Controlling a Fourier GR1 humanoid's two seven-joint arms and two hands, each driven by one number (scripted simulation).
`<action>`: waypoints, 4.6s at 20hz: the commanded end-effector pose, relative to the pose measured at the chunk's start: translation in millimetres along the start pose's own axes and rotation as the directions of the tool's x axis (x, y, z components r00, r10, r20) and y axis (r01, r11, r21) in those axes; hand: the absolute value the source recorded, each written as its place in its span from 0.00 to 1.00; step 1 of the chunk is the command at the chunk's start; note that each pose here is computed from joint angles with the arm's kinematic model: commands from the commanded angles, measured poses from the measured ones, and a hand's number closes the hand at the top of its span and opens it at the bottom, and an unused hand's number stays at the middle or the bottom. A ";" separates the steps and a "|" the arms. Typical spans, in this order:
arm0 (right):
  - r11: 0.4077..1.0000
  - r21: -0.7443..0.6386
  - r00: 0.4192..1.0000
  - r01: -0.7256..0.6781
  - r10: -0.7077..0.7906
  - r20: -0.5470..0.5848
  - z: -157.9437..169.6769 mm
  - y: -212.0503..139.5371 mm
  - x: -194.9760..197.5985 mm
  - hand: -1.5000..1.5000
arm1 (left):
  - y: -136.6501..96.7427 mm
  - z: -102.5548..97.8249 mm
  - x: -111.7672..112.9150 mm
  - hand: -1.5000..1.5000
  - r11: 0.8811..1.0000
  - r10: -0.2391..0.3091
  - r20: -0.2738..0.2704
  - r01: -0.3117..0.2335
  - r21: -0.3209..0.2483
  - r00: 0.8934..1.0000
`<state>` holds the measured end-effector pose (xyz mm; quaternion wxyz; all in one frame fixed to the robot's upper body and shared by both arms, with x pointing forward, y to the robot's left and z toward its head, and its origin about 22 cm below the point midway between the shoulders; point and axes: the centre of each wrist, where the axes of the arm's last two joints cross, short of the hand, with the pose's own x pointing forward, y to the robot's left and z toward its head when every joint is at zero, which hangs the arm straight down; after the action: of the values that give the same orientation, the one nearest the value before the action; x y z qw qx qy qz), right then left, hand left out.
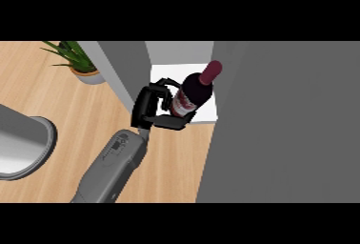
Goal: Pick up the wine, place it into the cabinet and close the cabinet
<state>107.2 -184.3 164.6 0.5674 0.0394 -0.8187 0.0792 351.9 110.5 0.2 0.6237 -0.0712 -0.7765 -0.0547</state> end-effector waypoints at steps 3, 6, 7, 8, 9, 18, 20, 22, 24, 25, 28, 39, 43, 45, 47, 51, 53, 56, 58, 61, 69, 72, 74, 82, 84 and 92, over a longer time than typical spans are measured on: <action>0.993 0.040 0.994 0.107 -0.107 0.010 21.9 -5.2 46.3 0.00 | -13.1 -19.7 2.3 1.00 1.000 0.011 -0.018 -0.011 0.029 1.000; 0.991 0.058 0.992 0.119 -0.121 0.041 16.1 -4.4 41.2 0.00 | -14.1 -39.1 8.1 1.00 0.999 -0.007 -0.009 0.008 0.045 1.000; 0.991 0.044 0.991 0.124 -0.126 0.040 22.6 -5.3 41.5 0.00 | -3.0 -36.5 -2.2 1.00 0.998 0.017 -0.038 -0.015 0.053 0.999; 0.988 0.046 0.987 0.148 -0.150 0.054 17.7 -1.4 39.5 0.00 | -13.3 -43.4 7.4 1.00 0.998 -0.008 -0.032 0.009 0.054 0.999; 0.991 0.056 0.991 0.122 -0.124 0.039 19.0 -7.4 43.7 0.00 | -15.6 -39.8 2.2 1.00 0.998 -0.028 -0.036 0.030 0.062 0.999; 0.991 0.067 0.992 0.115 -0.118 0.045 11.5 -4.6 23.2 0.00 | -5.7 -55.6 -5.0 1.00 0.984 -0.126 -0.138 0.141 0.105 0.982; 0.986 0.064 0.985 0.155 -0.159 0.065 21.7 -3.4 35.0 0.00 | -2.4 -56.3 -6.0 1.00 0.985 -0.089 -0.148 0.109 0.130 0.985; 0.987 0.093 0.988 0.135 -0.140 0.058 22.5 -1.0 29.6 0.00 | 1.3 -55.5 -9.6 1.00 0.983 -0.078 -0.155 0.102 0.153 0.985; 0.987 0.079 0.989 0.142 -0.145 0.036 23.3 -3.2 25.4 0.00 | 2.6 -61.7 -5.4 1.00 0.983 -0.054 -0.179 0.084 0.165 0.982; 0.986 0.077 0.987 0.147 -0.151 0.051 20.7 -2.8 25.9 0.00 | 3.2 -62.5 -5.5 1.00 0.981 -0.067 -0.162 0.095 0.168 0.984; 0.985 0.084 0.987 0.153 -0.157 0.045 24.9 -4.2 28.6 0.00 | 4.3 -69.1 -0.1 1.00 0.979 -0.059 -0.183 0.093 0.181 0.981; 0.982 0.110 0.986 0.151 -0.157 0.047 25.9 -2.5 22.8 0.00 | 25.6 -78.4 7.1 0.00 0.945 -0.203 -0.137 0.231 0.232 0.969; 0.987 0.084 0.988 0.135 -0.141 0.068 21.3 -4.4 15.3 0.00 | 27.9 -82.0 11.0 0.00 0.916 -0.279 -0.123 0.302 0.263 0.952; 0.984 0.122 0.989 0.128 -0.135 0.053 22.9 -4.2 14.4 0.00 | 30.4 -83.4 12.5 0.00 0.904 -0.306 -0.124 0.329 0.273 0.944; 0.981 0.129 0.986 0.142 -0.152 0.074 26.6 -4.6 26.3 0.00 | 42.3 -81.5 10.9 0.00 0.894 -0.311 -0.131 0.337 0.294 0.941; 0.982 0.132 0.988 0.132 -0.142 0.066 23.9 -4.1 14.7 0.00 | 44.2 -80.0 9.1 0.00 0.893 -0.309 -0.132 0.335 0.301 0.942; 0.982 0.121 0.985 0.145 -0.154 0.071 24.9 -3.9 18.0 0.00 | 40.1 -85.4 16.0 0.00 0.924 -0.225 -0.081 0.239 0.299 0.971; 0.984 0.117 0.988 0.133 -0.141 0.059 25.3 -6.0 14.8 0.00 | 38.0 -100.7 36.6 0.00 0.953 -0.190 -0.036 0.193 0.232 0.981; 0.983 0.133 0.989 0.126 -0.135 0.067 27.4 -6.2 18.0 0.00 | 24.6 -96.9 30.6 0.00 0.961 -0.138 -0.013 0.137 0.241 0.990; 0.984 0.125 0.988 0.123 -0.134 0.081 27.6 -5.0 23.1 0.00 | 30.5 -99.5 35.1 1.00 0.978 -0.071 0.041 0.062 0.197 0.997; 0.985 0.111 0.989 0.130 -0.137 0.058 29.1 -10.1 22.5 0.00 | -2.9 -111.4 53.1 0.00 0.996 0.078 0.094 -0.082 0.042 0.993; 0.990 0.081 0.992 0.119 -0.122 0.030 33.5 -11.7 30.9 0.00 | -4.9 -106.9 46.5 0.00 0.991 0.127 0.070 -0.129 0.033 0.990; 0.989 0.063 0.991 0.131 -0.133 0.033 36.0 -9.2 38.2 0.00 | -5.1 -105.7 44.9 0.00 0.994 0.107 0.070 -0.109 0.031 0.992; 0.992 0.053 0.994 0.111 -0.112 0.020 38.5 -16.2 40.9 0.00 | -9.3 -97.8 37.2 0.00 0.989 0.150 0.050 -0.150 -0.008 0.987; 0.996 0.023 0.995 0.091 -0.092 0.046 38.4 -15.9 41.8 0.00 | -10.0 -97.5 39.2 0.00 0.985 0.173 0.059 -0.172 -0.028 0.983; 0.997 0.037 0.997 0.073 -0.073 0.011 38.5 -18.5 42.4 0.00 | -7.6 -62.2 10.6 0.00 0.955 0.285 0.030 -0.281 -0.096 0.958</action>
<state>90.3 -203.4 146.2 0.5689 0.0399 -0.8158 0.0963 422.5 87.4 43.6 0.6032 -0.1826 -0.7764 0.0012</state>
